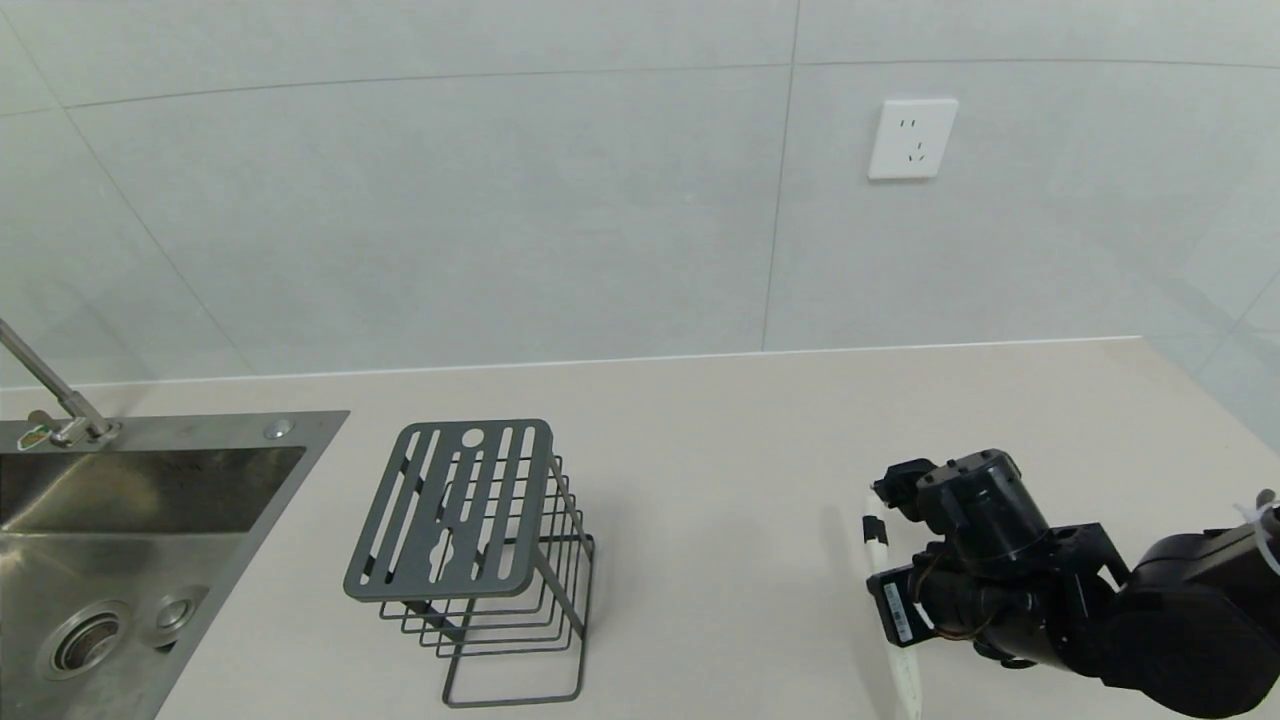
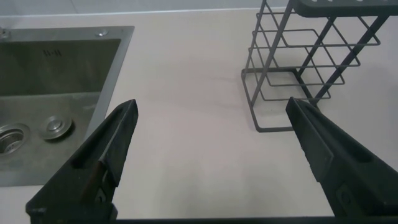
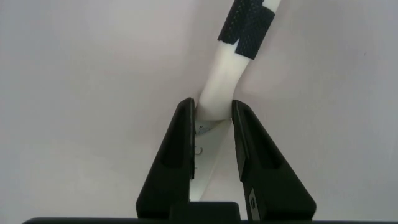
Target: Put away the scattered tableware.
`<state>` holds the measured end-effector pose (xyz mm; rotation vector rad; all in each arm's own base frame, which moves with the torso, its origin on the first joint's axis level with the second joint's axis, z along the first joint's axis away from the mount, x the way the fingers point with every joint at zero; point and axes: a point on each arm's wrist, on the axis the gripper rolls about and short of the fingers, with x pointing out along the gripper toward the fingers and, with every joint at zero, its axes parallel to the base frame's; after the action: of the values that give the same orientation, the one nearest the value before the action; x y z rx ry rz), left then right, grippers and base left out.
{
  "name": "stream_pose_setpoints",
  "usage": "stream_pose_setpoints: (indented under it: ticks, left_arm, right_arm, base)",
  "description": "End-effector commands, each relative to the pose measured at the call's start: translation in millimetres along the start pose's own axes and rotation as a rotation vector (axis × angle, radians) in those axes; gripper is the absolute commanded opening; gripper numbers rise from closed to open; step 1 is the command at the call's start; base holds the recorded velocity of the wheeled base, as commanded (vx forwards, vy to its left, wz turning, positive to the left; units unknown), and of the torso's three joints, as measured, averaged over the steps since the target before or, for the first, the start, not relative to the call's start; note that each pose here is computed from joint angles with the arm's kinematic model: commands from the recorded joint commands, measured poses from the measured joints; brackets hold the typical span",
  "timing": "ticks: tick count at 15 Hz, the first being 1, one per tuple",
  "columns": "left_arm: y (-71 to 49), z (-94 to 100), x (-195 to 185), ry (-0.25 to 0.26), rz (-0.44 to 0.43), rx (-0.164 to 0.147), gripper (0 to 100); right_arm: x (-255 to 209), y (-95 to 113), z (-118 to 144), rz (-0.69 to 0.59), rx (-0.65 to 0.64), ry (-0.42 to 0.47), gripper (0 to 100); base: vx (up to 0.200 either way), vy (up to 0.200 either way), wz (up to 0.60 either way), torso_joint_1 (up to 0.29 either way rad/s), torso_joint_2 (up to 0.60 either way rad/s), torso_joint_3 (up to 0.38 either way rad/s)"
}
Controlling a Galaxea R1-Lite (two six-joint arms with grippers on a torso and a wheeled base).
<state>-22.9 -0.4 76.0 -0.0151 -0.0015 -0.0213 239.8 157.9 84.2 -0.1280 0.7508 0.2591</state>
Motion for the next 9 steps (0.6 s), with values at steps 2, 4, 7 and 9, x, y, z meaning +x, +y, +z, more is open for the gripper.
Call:
stream_pose_setpoints:
  ticks: [2,4,7,9]
  left_arm:
    - [0.0,0.0,0,0.0,0.0,0.001,100]
    - [0.0,0.0,0,0.0,0.0,0.001,100]
    - [0.0,0.0,0,0.0,0.0,0.0,100]
    - [0.0,0.0,0,0.0,-0.002,0.0,100]
  right_arm:
    - [-46,6,18,0.077,-0.006,-0.156,0]
    - [-78,8,26,0.123,-0.052,-0.258,0]
    - [-107,1,29,0.172,-0.186,-0.349,0]
    - [-120,-6,20,0.177,-0.276,-0.378,0]
  base:
    - [0.0,0.0,0.0,0.0,0.0,0.0]
    - [0.0,0.0,0.0,0.0,0.0,0.0]
    - [0.0,0.0,0.0,0.0,0.0,0.0]
    - [0.0,0.0,0.0,0.0,0.0,0.0]
